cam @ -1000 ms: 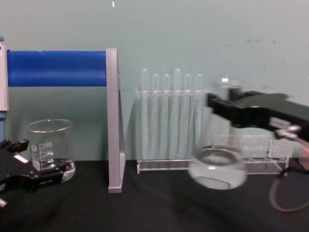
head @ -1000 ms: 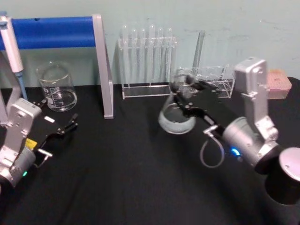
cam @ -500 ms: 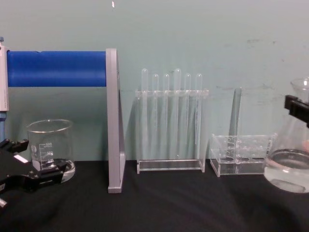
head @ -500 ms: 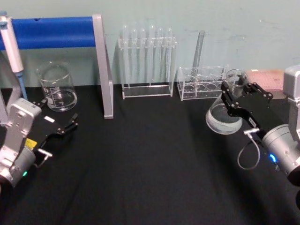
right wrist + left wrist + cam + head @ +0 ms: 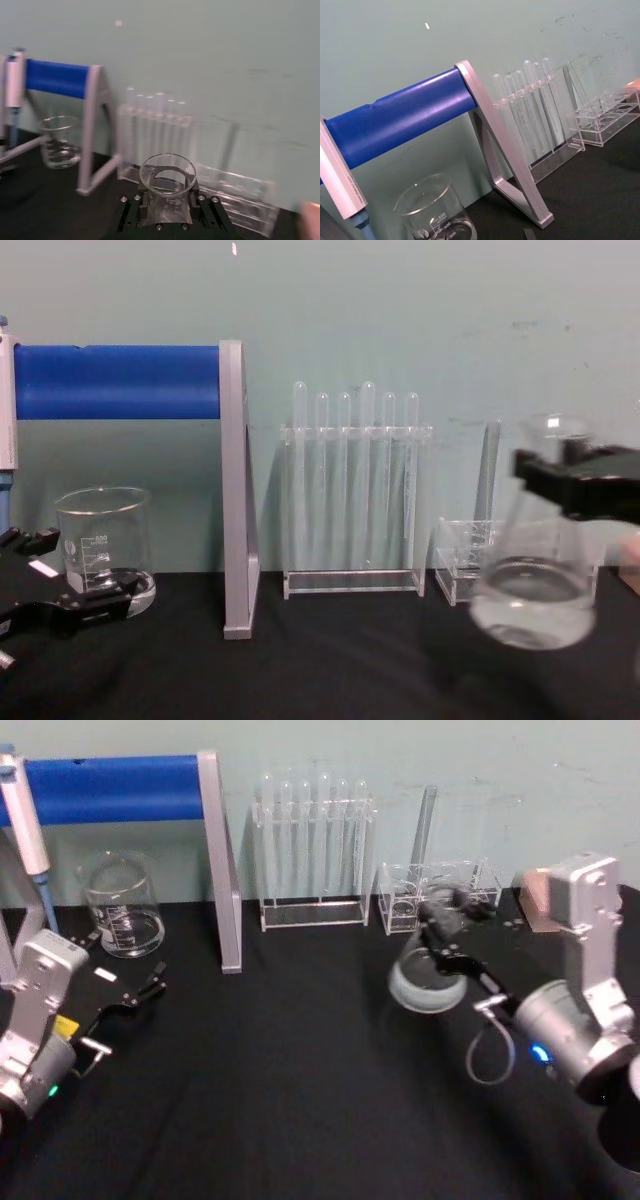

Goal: Grasp the erlenmeyer flask with one hand, shake it three times, then place it back.

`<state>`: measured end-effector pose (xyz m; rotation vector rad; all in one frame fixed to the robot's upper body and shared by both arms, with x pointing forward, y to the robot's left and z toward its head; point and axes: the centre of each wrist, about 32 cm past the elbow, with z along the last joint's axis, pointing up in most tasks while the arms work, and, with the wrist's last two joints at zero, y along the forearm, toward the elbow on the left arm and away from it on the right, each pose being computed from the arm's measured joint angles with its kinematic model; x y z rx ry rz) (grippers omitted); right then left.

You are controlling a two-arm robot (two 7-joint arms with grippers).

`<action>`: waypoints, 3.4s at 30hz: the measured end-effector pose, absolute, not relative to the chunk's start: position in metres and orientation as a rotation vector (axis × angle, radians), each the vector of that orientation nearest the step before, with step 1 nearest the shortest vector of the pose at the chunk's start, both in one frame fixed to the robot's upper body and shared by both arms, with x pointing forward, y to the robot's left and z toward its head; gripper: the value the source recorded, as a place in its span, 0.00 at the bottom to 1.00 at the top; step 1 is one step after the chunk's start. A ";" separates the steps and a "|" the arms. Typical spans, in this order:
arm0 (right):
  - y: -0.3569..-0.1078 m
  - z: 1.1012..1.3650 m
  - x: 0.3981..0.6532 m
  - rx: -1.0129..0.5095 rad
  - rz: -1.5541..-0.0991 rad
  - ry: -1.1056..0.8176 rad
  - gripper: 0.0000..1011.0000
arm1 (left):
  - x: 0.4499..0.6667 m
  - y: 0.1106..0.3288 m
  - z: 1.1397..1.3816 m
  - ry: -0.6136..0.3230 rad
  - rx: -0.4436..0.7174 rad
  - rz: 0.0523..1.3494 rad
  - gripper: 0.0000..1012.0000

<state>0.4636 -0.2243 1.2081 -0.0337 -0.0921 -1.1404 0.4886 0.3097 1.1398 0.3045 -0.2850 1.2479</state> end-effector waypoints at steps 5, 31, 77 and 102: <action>-0.209 1.207 0.473 -0.038 -1.029 -0.087 0.44 | 0.489 0.310 1.140 -0.285 0.304 1.248 0.99; -0.197 1.205 0.486 -0.039 -0.859 -0.060 0.44 | 0.489 0.310 1.140 -0.285 0.304 1.248 0.99; -0.224 1.167 0.505 -0.104 -0.637 -0.031 0.44 | 0.489 0.310 1.140 -0.285 0.304 1.248 0.99; -0.228 1.159 0.509 -0.118 -0.634 -0.015 0.44 | 0.489 0.310 1.140 -0.285 0.304 1.248 0.99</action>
